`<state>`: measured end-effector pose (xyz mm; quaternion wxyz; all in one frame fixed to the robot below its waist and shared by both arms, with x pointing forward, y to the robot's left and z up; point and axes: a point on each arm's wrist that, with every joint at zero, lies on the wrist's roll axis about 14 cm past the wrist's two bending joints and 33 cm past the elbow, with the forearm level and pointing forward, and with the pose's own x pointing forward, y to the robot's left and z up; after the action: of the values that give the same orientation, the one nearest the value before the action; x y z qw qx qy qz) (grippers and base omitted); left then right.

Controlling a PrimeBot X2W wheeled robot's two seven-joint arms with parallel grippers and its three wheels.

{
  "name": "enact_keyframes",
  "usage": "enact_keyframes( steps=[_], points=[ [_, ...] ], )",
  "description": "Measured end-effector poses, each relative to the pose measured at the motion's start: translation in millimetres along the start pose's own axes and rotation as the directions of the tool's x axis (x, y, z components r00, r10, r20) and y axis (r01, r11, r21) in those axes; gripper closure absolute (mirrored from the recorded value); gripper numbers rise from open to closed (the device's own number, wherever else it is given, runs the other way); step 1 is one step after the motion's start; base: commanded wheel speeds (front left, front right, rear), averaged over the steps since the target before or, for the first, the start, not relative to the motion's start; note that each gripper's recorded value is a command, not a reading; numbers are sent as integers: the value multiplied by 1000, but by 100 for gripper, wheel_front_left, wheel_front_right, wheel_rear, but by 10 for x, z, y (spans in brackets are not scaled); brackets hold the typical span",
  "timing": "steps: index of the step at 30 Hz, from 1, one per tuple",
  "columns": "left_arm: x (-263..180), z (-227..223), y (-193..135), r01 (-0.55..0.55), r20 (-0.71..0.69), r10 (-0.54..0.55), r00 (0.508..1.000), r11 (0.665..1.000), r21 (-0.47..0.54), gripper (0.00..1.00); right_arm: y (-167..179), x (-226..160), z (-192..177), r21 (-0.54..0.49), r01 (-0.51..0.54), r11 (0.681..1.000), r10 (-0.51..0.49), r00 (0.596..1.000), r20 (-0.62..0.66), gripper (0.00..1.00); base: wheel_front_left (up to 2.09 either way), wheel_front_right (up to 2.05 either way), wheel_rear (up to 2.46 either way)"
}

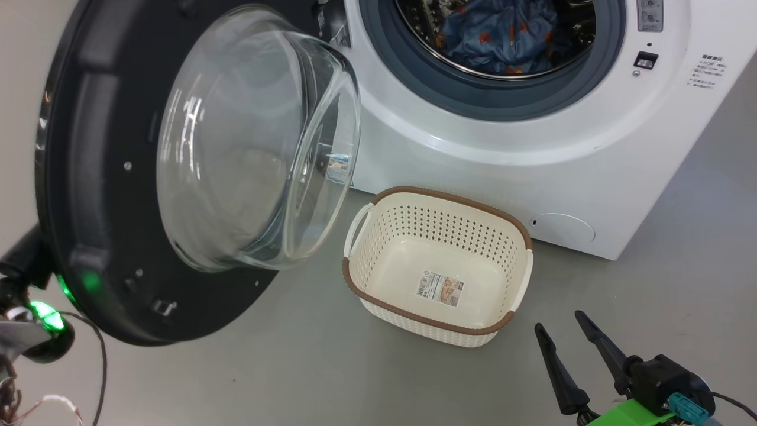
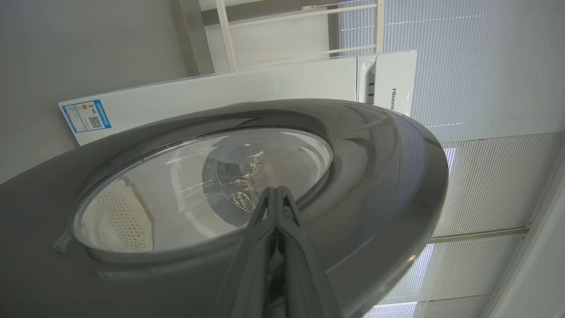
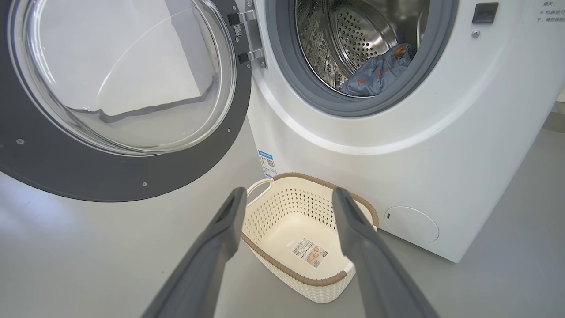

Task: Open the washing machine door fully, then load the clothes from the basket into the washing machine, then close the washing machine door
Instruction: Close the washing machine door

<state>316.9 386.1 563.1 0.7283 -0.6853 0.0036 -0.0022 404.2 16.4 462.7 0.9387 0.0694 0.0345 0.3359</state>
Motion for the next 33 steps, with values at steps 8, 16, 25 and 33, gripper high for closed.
enact_keyframes(
  steps=[8, 16, 25, 33],
  points=[
    [53, -476, -48, 36, -184, -33, 982, 999, 11, 100, -33, -39, 50, 13, 29, 999, -30, 999, 17, 0, 0, 0, 0],
    [148, -948, -209, 103, -293, -113, 949, 994, -48, 100, -70, -114, 123, 19, 63, 998, -63, 997, 38, 0, 0, 0, 0],
    [310, -1616, -278, 142, -427, -191, 884, 979, -145, 100, -197, -261, 204, 21, 124, 992, -125, 990, 61, 0, 0, 0, 0],
    [529, -2001, -246, 143, -464, -233, 854, 965, -222, 100, -392, -463, 266, 12, 198, 980, -199, 977, 78, 0, 0, 0, 0]
  ],
)
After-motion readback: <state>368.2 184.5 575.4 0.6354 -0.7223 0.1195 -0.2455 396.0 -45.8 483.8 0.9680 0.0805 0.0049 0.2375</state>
